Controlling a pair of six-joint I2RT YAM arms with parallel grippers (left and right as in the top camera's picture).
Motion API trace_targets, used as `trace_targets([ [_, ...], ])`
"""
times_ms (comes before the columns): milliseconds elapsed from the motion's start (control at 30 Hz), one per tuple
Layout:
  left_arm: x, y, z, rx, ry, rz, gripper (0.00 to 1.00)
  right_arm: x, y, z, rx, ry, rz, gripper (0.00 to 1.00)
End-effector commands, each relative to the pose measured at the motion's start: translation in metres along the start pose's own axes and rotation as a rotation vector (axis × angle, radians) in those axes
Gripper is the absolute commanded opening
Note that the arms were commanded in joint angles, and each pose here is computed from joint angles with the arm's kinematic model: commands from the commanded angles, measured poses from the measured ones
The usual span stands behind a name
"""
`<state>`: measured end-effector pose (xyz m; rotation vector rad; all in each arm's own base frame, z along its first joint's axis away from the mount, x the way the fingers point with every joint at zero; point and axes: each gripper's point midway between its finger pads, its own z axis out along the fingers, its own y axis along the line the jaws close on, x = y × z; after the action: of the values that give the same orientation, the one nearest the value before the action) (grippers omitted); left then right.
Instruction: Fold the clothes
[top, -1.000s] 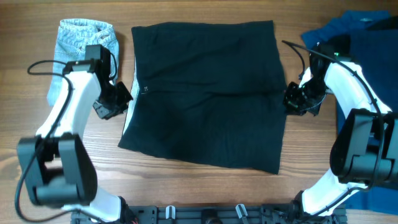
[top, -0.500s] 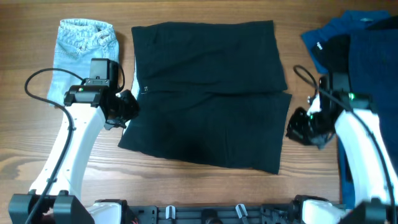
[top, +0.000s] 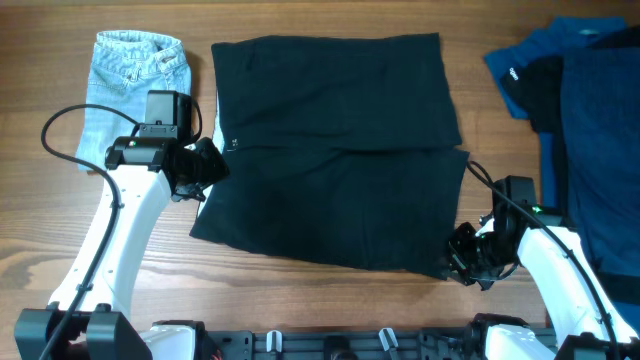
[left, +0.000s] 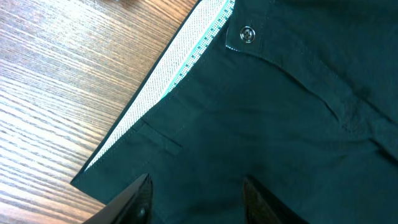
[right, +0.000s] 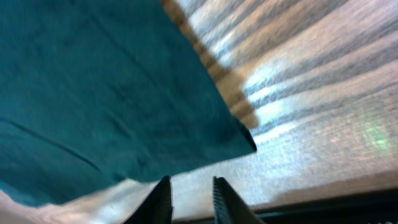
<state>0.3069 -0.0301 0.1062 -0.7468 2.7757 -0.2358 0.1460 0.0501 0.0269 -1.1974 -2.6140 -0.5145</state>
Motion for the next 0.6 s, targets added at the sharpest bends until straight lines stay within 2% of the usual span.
trace_targets([
  [0, 0.004, 0.002, 0.005, -0.012, 0.016, -0.003, 0.48, -0.008, -0.001, -0.001, 0.005, -0.049, 0.060, 0.77],
  [100, 0.003, 0.002, 0.005, -0.012, 0.015, -0.003, 0.48, -0.006, -0.003, 0.000, 0.013, -0.039, 0.057, 0.76],
  [267, 0.001, 0.000, 0.005, -0.005, 0.005, -0.003, 0.48, -0.001, -0.007, 0.000, 0.029, -0.021, 0.067, 0.68],
  [433, -0.001, -0.001, 0.005, 0.000, -0.003, -0.002, 0.49, 0.002, -0.013, 0.005, 0.043, -0.007, 0.079, 0.67],
  [567, 0.000, -0.001, 0.005, -0.002, 0.001, -0.002, 0.49, -0.001, -0.007, 0.018, -0.023, -0.012, 0.070, 0.60],
])
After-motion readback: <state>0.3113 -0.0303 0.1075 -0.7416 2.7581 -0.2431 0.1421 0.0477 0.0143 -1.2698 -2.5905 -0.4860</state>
